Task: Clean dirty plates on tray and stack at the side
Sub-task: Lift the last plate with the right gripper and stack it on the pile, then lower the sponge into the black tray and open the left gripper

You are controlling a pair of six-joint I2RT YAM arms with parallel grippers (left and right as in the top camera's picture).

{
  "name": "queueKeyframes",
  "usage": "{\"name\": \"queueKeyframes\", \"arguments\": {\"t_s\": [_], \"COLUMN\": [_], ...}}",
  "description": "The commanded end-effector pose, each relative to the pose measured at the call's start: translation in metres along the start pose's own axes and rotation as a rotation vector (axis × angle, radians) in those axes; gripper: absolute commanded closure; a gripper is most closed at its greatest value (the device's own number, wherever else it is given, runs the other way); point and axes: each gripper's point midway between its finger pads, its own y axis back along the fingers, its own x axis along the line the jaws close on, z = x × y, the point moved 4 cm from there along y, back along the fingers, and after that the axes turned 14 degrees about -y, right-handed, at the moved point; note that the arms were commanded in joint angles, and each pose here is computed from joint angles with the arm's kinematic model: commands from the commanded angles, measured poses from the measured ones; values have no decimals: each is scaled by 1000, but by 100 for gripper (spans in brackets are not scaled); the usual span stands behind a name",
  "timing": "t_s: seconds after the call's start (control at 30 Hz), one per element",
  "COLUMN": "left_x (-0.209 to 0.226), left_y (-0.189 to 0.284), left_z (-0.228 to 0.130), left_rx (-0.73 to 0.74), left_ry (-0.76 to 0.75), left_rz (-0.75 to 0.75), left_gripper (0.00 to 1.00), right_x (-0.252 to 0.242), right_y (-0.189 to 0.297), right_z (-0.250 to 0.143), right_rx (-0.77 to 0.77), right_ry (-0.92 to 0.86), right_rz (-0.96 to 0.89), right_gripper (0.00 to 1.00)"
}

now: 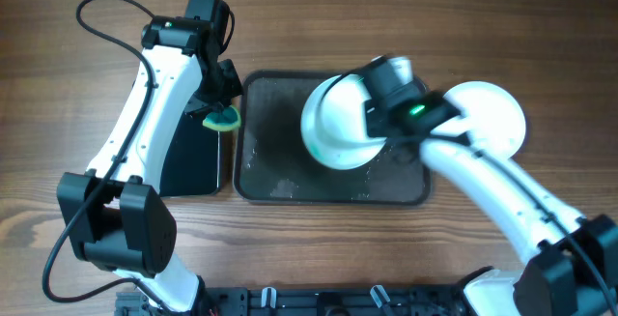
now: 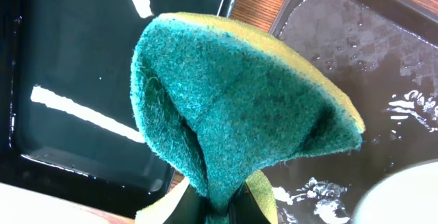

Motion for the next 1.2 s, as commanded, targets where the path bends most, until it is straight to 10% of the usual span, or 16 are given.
{"name": "queueKeyframes", "arguments": {"t_s": [0.0,0.4,0.7,0.77,0.8,0.93,1.17], "left_x": [-1,-1,1,7,13,40,92], "left_y": [4,4,4,7,10,25,18], "left_z": [2,1,1,0,1,3,-5], "left_rx": [-10,-6,-5,-4,-7,-45,13], "left_ry": [-14,-15,-33,-30,-15,62,67], "left_rz": [-13,-11,-10,-4,-4,-4,26], "left_gripper": [96,96,96,96,96,96,96], "right_x": [-30,-242,-261,-261,-258,-209,-134], "right_y": [0,-8,-23,-23,-25,-22,5], "right_z": [16,21,-10,-10,-7,23,58], "right_rx": [179,101,107,107,105,145,114], "right_ry": [-234,-784,-824,-819,-823,-699,-389], "right_rz": [265,-245,-406,-404,-377,35,358], "right_gripper": [96,96,95,65,24,2,0]}}
